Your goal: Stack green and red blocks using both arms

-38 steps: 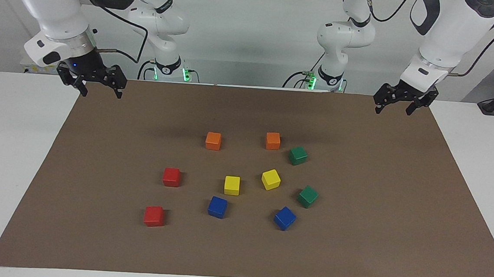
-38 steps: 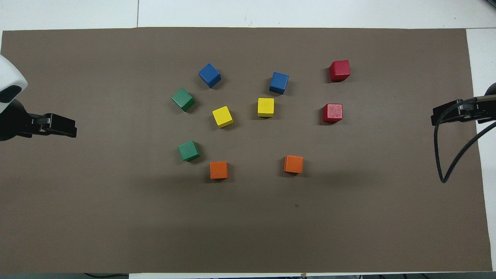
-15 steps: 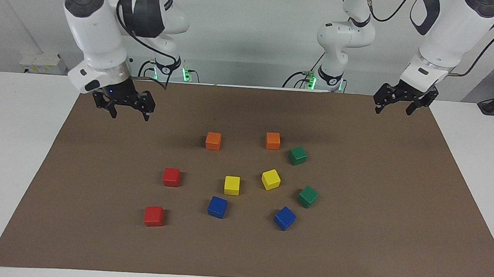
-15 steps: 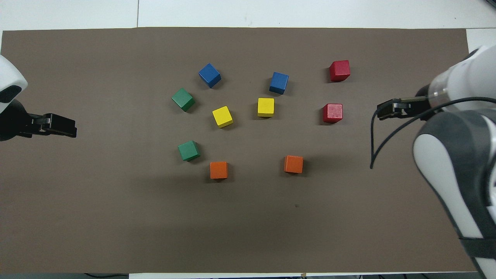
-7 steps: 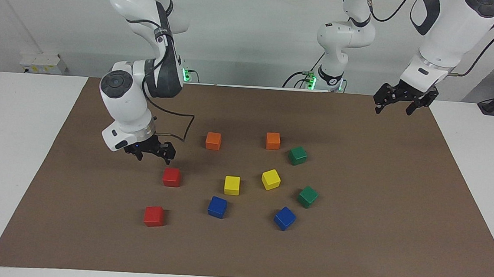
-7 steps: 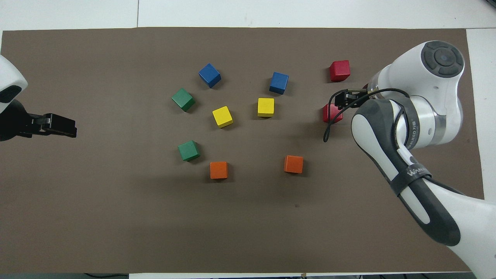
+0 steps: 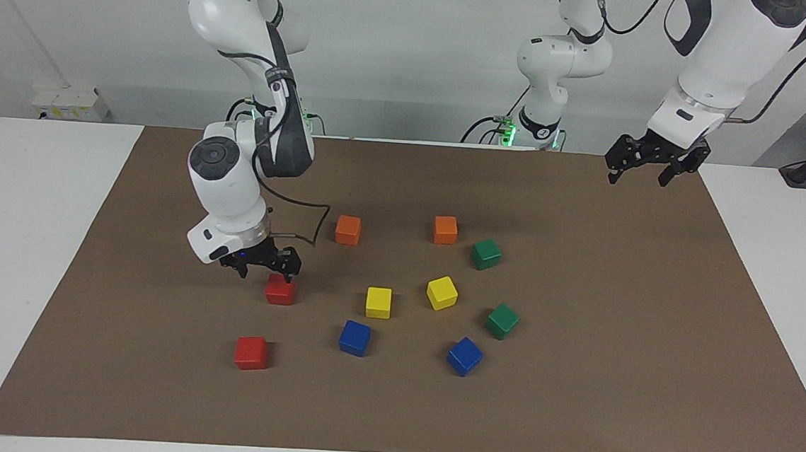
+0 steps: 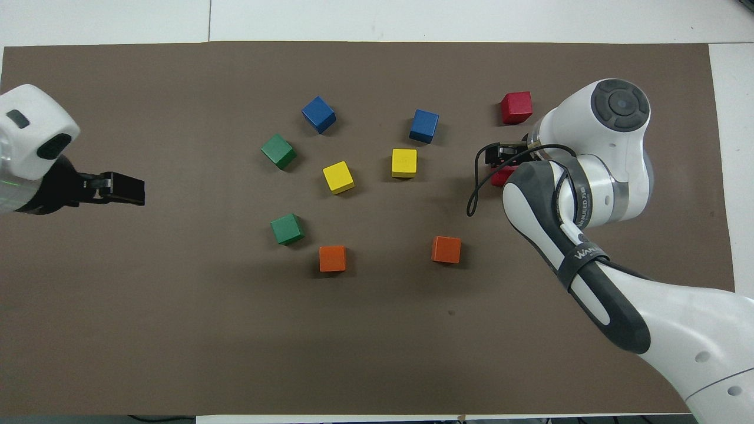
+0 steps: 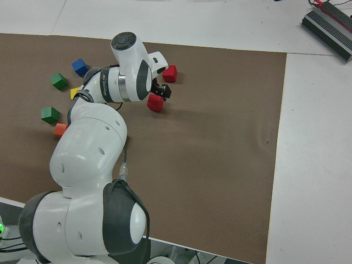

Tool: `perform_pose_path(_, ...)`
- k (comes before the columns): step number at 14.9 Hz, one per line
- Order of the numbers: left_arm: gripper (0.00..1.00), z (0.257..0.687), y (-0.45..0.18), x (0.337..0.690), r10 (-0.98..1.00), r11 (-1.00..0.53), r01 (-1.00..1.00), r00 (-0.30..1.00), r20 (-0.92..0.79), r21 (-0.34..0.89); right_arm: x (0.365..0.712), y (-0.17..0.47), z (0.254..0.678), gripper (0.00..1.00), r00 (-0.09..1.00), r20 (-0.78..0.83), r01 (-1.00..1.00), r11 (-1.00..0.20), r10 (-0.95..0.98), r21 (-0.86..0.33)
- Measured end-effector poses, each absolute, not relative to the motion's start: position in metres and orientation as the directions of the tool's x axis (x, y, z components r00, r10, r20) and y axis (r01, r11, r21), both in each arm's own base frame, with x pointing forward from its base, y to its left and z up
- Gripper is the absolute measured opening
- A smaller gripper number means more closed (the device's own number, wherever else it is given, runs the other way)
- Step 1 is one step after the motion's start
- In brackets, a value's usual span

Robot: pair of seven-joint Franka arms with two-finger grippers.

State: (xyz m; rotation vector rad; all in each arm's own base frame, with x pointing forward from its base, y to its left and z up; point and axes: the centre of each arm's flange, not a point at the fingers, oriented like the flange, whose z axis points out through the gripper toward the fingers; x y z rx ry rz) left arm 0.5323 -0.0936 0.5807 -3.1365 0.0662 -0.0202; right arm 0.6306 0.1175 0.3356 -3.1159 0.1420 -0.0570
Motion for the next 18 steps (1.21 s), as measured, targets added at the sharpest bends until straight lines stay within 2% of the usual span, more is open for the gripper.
perform_pose_path(3,1.00,0.535,-0.164,0.544,0.021,-1.000,0.020,0.999,0.033,0.016,0.615,0.115,0.306,1.00,0.998,0.005,-0.064,-0.998,-0.064,-0.012)
perform_pose_path(7,1.00,0.442,-0.207,0.566,0.115,-0.993,0.114,0.993,0.011,0.037,0.612,0.111,0.302,1.00,0.999,-0.005,-0.055,-0.998,-0.054,-0.009)
perform_pose_path(8,1.00,0.419,-0.212,0.565,0.127,-0.991,0.126,0.992,0.010,0.040,0.612,0.112,0.303,0.93,0.999,-0.003,-0.054,-0.999,-0.054,-0.009)
perform_pose_path(10,1.00,0.378,-0.219,0.553,0.161,-0.986,0.160,0.987,0.005,0.041,0.613,0.114,0.303,0.90,0.999,0.013,-0.051,-0.999,-0.051,-0.013)
perform_pose_path(12,1.00,0.355,-0.228,0.538,0.195,-0.980,0.195,0.981,-0.003,0.037,0.614,0.114,0.303,0.90,0.998,0.032,-0.051,-0.999,-0.052,-0.017)
perform_pose_path(16,1.00,0.337,-0.247,0.522,0.262,-0.964,0.262,0.965,-0.015,0.032,0.617,0.113,0.297,0.90,0.996,0.069,-0.062,-0.998,-0.063,-0.024)
perform_pose_path(18,1.00,0.328,-0.253,0.519,0.277,-0.960,0.277,0.961,-0.023,0.028,0.617,0.113,0.295,0.80,0.994,0.068,-0.080,-0.996,-0.081,-0.025)
